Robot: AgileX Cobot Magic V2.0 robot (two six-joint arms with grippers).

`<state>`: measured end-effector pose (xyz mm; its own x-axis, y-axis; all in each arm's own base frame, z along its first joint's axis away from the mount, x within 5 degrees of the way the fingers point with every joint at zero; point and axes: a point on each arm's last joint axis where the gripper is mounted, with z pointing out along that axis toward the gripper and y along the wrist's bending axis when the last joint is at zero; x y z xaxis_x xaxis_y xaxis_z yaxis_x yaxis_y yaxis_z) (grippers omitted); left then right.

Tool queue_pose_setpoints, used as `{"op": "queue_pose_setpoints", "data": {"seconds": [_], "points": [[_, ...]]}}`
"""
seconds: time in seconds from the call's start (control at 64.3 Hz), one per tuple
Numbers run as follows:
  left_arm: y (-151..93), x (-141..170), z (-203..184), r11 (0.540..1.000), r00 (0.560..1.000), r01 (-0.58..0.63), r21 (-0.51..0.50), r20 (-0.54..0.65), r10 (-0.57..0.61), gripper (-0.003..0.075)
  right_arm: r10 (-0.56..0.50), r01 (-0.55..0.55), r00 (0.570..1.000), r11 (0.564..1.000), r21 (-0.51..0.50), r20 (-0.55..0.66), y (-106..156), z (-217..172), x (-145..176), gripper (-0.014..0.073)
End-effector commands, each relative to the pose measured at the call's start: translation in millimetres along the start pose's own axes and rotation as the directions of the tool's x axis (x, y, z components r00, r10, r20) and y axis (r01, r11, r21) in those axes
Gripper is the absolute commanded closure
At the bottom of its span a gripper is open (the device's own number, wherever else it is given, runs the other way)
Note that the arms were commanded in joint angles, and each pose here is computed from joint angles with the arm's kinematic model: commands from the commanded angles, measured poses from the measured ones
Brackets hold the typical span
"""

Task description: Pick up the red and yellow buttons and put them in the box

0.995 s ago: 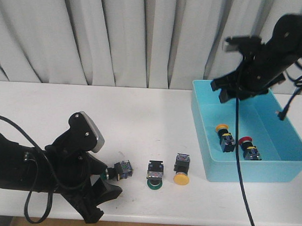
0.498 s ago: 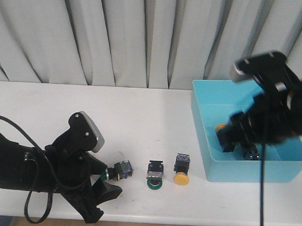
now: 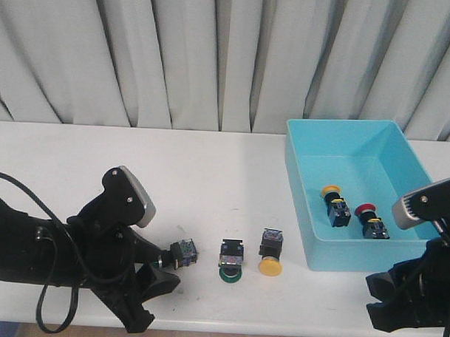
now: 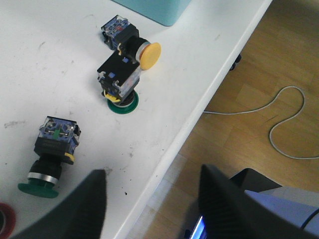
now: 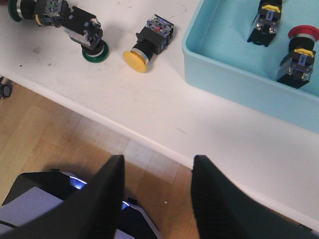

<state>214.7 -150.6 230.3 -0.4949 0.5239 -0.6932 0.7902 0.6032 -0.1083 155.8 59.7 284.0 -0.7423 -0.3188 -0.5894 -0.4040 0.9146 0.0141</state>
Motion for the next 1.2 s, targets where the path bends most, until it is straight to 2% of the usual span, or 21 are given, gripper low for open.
{"op": "queue_pose_setpoints", "data": {"seconds": [0.0, 0.14, 0.342, 1.058, 1.182], "points": [[0.4, -14.5, -10.0, 1.0, 0.997, 0.005, -0.025, 0.074, -0.004, 0.0433, -0.009, 0.008, 0.996, 1.0, 0.014, 0.094, -0.9, -8.2, -9.4, 0.0367], [0.4, -14.5, -10.0, 1.0, 0.997, 0.005, -0.025, 0.074, -0.004, 0.057, -0.005, 0.005, 0.995, 1.0, 0.01, 0.095, -0.6, -8.4, -9.5, 0.0472], [0.3, -14.6, -10.0, 1.0, 0.997, 0.008, -0.025, 0.075, -0.006, 0.0727, -0.003, 0.002, 0.996, 1.0, 0.007, 0.093, -0.4, -8.3, -9.3, 0.0608], [0.3, -14.5, -10.0, 1.0, 0.997, 0.007, -0.024, 0.074, -0.005, 0.0727, 0.003, -0.003, 0.997, 1.0, 0.002, 0.075, 0.0, -8.2, -7.6, 0.0602], [4.0, -18.4, -14.2, 0.997, 0.993, 0.01, -0.08, 0.115, -0.001, 0.0728, 0.0, 0.0, 0.997, 1.0, 0.002, 0.075, 0.0, -8.2, -7.6, 0.0602]]}}
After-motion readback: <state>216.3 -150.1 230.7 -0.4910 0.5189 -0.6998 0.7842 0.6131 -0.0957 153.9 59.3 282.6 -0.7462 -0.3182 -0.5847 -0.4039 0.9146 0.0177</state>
